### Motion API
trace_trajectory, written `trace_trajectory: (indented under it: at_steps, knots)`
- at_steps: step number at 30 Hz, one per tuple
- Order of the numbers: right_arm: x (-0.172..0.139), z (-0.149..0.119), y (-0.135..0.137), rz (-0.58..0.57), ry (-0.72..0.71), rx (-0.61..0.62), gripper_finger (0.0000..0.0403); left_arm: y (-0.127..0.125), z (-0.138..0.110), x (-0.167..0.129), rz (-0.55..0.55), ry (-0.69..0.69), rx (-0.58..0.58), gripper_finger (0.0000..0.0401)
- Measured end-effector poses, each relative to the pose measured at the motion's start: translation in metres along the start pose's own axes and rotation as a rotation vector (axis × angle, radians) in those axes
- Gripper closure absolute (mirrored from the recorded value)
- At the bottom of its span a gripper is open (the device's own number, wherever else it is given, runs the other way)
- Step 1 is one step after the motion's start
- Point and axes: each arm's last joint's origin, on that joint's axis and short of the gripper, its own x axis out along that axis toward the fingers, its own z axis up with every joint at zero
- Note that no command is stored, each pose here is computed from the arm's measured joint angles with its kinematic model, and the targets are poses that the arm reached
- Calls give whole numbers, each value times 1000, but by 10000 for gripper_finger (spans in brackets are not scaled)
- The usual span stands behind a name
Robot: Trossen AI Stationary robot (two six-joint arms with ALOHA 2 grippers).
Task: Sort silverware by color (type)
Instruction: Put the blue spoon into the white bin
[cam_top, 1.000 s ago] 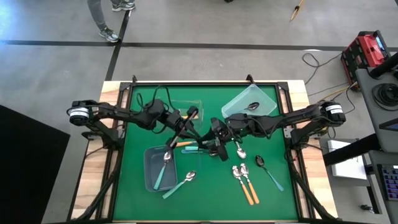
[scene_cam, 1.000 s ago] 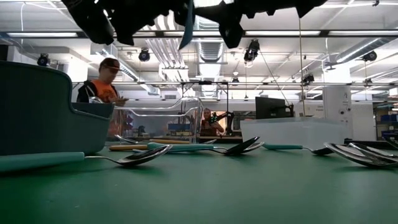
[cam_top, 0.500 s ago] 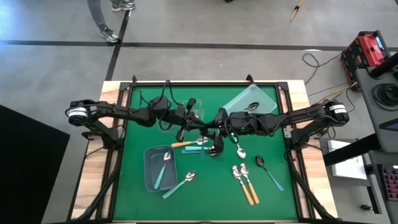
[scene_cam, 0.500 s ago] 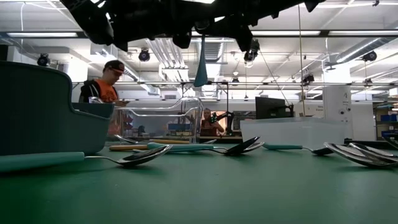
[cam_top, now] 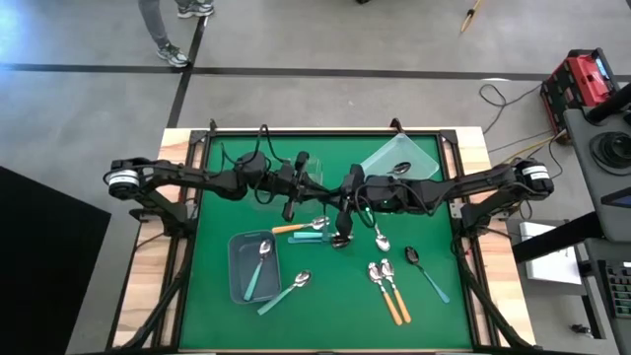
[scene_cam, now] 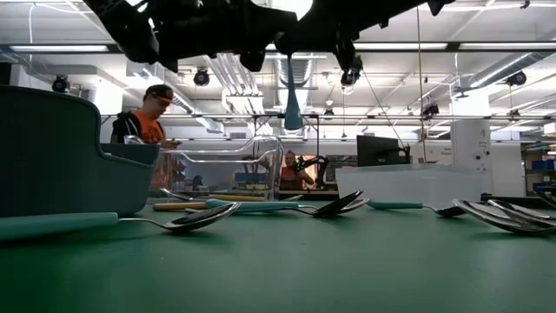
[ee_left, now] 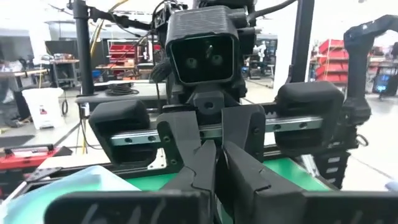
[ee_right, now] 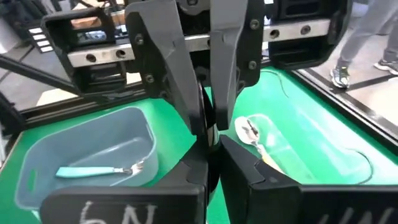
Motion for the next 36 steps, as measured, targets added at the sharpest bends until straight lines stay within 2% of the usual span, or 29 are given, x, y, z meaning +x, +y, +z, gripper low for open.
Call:
trace_trajectory:
  at_steps: [7, 14, 18, 23, 28, 36]
  knots:
    - [0, -2, 0, 11, 17, 29, 390, -1, 3, -1, -28, -6, 0, 305]
    - [0, -3, -10, -29, 54, 99, 390, -3, 23, -15, -7, 18, 69, 240]
    - [0, 7, -22, -81, 87, 122, 390, -11, 44, -31, 5, 35, 134, 233]
    - [-3, 39, -42, -165, 92, 119, 390, -24, 62, -57, 16, 18, 186, 238]
    - [-9, 65, -71, -251, 84, 113, 390, -37, 65, -88, 120, -29, 233, 243]
    - [-24, 67, -128, -402, 131, 163, 390, -54, 73, -129, 245, -126, 299, 243]
